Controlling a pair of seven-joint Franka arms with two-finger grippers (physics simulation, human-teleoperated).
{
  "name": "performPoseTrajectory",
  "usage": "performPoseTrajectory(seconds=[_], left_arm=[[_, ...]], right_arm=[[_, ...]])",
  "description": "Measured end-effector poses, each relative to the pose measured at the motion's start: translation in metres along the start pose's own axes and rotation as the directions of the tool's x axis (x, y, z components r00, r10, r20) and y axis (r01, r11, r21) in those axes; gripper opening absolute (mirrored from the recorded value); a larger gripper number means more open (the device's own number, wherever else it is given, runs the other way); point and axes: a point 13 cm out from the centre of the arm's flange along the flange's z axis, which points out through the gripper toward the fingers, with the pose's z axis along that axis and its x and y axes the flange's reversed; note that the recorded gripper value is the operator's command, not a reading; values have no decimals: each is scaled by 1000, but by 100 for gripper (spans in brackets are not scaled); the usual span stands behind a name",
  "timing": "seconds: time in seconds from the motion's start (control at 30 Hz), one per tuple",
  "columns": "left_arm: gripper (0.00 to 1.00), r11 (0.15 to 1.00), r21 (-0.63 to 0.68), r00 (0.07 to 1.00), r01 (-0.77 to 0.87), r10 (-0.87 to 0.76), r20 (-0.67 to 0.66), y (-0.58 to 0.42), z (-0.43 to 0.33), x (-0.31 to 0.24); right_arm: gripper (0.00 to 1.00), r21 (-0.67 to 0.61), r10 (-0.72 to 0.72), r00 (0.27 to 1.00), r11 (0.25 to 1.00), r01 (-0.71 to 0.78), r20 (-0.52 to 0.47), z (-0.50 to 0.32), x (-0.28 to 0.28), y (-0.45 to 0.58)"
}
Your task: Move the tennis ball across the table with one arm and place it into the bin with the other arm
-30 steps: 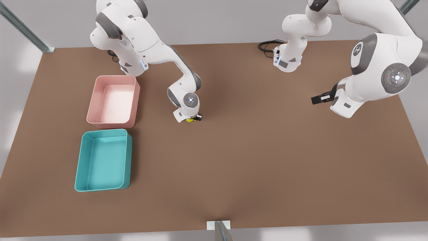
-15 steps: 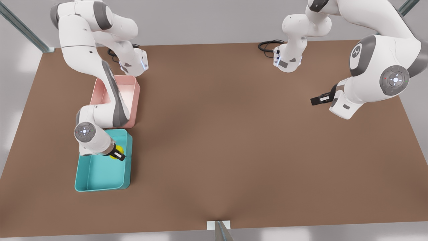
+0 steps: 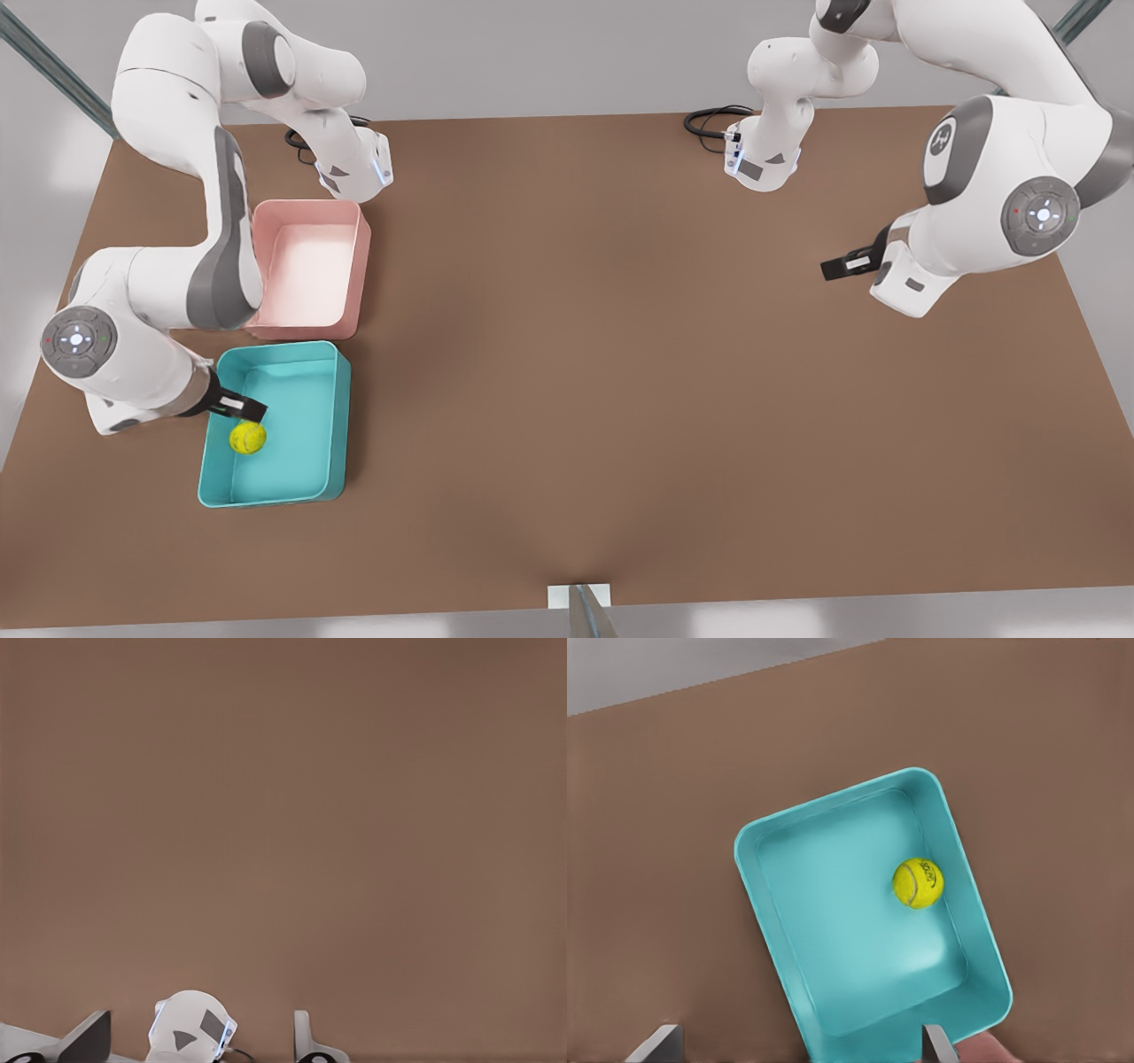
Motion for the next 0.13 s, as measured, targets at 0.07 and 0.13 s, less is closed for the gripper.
performPoseTrajectory(seconds=[0.07,0.13], left_arm=[[100,1000,-1,1000,-1,1,0,-1,0,0],[100,1000,-1,1000,0,0,0,-1,1,-1]], right_arm=[[100,0,-4,999,1000,4,-34,-49,39,-31],[100,-2,-8,995,1000,7,-102,-59,69,-54]])
